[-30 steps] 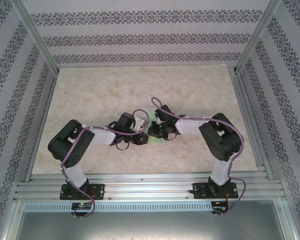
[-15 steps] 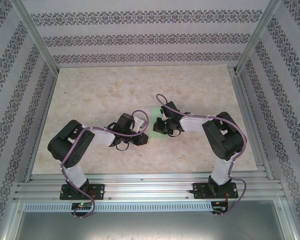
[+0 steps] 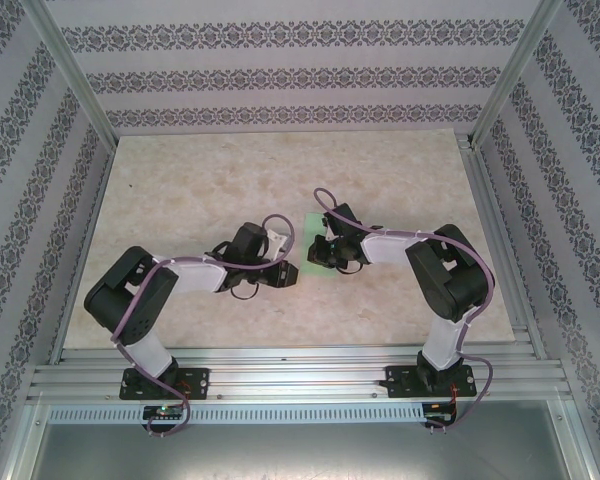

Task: Fold a paper plane with a square sheet of paper (fold left side to right side)
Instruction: Fold the triangle a second time at the center of the table, then turn over the paper at the center of the table.

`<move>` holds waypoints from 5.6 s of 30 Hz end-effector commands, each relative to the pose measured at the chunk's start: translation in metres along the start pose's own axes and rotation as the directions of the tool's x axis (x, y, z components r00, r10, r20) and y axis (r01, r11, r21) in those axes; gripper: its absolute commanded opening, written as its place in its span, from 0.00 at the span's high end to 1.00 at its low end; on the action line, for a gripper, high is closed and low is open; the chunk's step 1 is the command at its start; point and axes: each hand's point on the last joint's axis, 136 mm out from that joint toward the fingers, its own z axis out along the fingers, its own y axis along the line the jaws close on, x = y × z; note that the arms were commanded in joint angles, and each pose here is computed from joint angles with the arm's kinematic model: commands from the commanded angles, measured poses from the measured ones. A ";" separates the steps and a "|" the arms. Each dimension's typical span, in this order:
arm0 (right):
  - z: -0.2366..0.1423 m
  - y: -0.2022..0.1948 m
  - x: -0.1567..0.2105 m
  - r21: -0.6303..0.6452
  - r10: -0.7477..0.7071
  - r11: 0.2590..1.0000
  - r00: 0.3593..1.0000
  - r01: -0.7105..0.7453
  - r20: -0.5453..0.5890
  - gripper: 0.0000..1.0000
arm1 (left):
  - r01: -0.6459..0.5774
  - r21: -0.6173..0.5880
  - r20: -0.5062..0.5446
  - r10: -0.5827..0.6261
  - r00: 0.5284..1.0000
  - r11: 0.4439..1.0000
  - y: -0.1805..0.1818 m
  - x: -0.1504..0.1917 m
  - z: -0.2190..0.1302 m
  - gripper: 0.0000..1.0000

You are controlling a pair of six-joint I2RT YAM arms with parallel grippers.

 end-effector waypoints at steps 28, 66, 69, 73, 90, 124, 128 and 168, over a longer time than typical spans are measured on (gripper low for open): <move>0.001 -0.010 0.021 0.036 0.045 0.998 0.997 -0.042 -0.065 0.90 | 0.194 -0.110 0.054 -0.189 0.980 0.975 0.034 -0.030 0.036 0.91; -0.028 -0.066 -0.043 0.131 0.065 0.989 0.997 -0.069 0.039 0.89 | 0.170 -0.394 -0.145 -0.244 0.959 0.903 0.078 0.056 0.034 0.92; -0.033 -0.078 -0.053 0.156 0.068 0.985 0.996 -0.076 0.053 0.89 | 0.168 -0.392 -0.147 -0.241 0.959 0.904 0.077 0.056 0.035 0.92; -0.043 -0.075 -0.065 0.139 0.059 0.988 0.996 -0.068 0.073 0.89 | 0.165 -0.379 -0.146 -0.235 0.961 0.911 0.074 0.054 0.035 0.92; -0.027 0.006 -0.021 -0.039 0.022 0.999 0.999 -0.021 0.028 0.88 | 0.182 -0.328 -0.130 -0.235 0.963 0.927 0.062 0.050 0.041 0.91; -0.052 -0.010 -0.028 0.049 -0.016 0.999 0.998 0.013 0.056 0.78 | 0.264 -0.153 0.020 -0.264 0.964 0.952 0.032 0.001 -0.009 0.60; -0.066 -0.021 -0.029 0.062 -0.005 0.998 0.996 -0.001 0.085 0.70 | 0.277 -0.095 0.037 -0.275 0.961 0.956 0.027 -0.019 0.000 0.53; -0.069 -0.027 -0.018 -0.126 0.116 0.987 0.989 -0.103 0.096 0.63 | 0.248 0.028 0.009 -0.248 0.969 0.968 0.011 -0.058 0.032 0.99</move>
